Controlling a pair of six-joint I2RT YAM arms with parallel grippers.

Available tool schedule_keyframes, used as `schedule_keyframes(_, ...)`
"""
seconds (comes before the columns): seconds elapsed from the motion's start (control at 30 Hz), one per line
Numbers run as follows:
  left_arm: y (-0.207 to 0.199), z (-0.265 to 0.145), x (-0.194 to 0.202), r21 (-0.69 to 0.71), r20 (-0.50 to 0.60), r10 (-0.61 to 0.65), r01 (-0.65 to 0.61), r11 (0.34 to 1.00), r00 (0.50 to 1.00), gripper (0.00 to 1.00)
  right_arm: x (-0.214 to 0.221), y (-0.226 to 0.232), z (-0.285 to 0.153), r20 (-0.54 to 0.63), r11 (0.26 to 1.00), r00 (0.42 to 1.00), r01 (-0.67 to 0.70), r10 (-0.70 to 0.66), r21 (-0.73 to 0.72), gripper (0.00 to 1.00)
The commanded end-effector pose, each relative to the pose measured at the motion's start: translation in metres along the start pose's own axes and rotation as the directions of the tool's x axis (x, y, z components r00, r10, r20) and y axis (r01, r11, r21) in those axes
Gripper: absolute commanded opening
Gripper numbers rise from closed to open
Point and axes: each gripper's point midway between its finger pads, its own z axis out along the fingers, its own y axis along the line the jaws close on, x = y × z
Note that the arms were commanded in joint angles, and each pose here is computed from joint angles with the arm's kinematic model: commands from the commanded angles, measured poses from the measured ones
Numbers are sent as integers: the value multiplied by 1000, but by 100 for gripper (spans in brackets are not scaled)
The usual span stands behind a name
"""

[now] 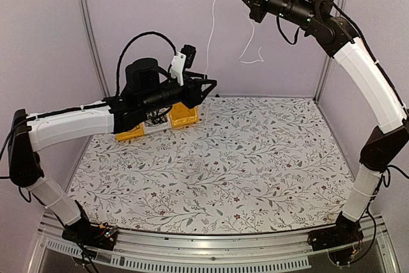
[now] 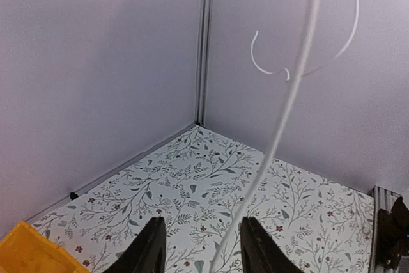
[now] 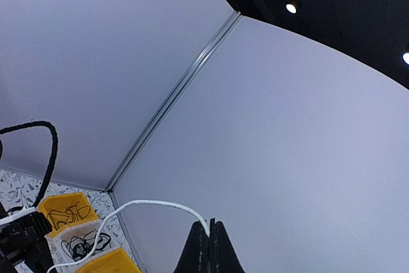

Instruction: Untangle the cables

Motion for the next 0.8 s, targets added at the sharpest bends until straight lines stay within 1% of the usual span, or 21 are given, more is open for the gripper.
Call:
schedule_keyframes(0.0,7,16,-15,32,34,-13,12,999,999,36,-13,-9,-11,7,999,999,-33,33,42,0)
schedule_keyframes(0.03,9,16,-18,27,41,-15,14,1000,999,29,-10,-9,-11,-4,998,999,-39,39,51,0)
schedule_keyframes(0.07,11,15,-22,25,46,-20,19,1000,999,19,-5,-11,-11,-18,997,999,-43,44,65,0)
schedule_keyframes(0.13,14,12,-31,12,60,-20,19,1000,998,3,26,-11,-11,-90,994,993,-75,82,79,0)
schedule_keyframes(0.17,14,7,-39,7,70,-19,18,1000,997,0,47,-13,-13,-131,990,984,-110,121,91,0)
schedule_keyframes(0.2,15,4,-46,5,79,-16,15,1000,997,0,70,-17,-19,-174,983,971,-146,163,107,0)
schedule_keyframes(0.23,15,1,-53,0,88,-17,17,1000,996,0,99,-21,-25,-223,968,945,-210,237,140,0)
schedule_keyframes(0.3,18,-6,-73,-11,109,-23,24,1000,994,0,170,-33,-47,-339,917,861,-302,379,258,0)
schedule_keyframes(0.33,18,-8,-83,-18,120,-23,26,1000,992,0,206,-33,-60,-378,870,792,-375,480,319,8)
schedule_keyframes(0.37,18,-10,-93,-20,134,-25,28,999,991,0,236,-27,-72,-420,842,735,-409,532,351,25)
schedule_keyframes(0.4,17,-12,-105,-20,154,-25,29,999,988,0,255,-18,-80,-447,819,689,-442,571,366,37)
schedule_keyframes(0.43,16,-13,-116,-18,172,-29,33,999,985,0,263,-4,-84,-464,811,666,-475,584,341,46)
schedule_keyframes(0.47,16,-14,-128,-21,193,-37,42,999,980,0,263,11,-86,-470,809,661,-513,585,286,52)
schedule_keyframes(0.53,18,-15,-149,-33,232,-56,65,997,971,0,235,41,-90,-435,800,692,-587,576,124,57)
schedule_keyframes(0.6,18,-15,-166,-49,267,-66,83,995,961,0,212,74,-93,-398,778,717,-628,572,-11,57)
schedule_keyframes(0.63,18,-15,-175,-61,285,-70,91,994,956,0,192,92,-93,-367,771,741,-631,563,-90,57)
schedule_keyframes(0.77,17,-12,-196,-86,327,-73,106,991,942,0,160,163,-94,-340,722,790,-609,511,-329,54)
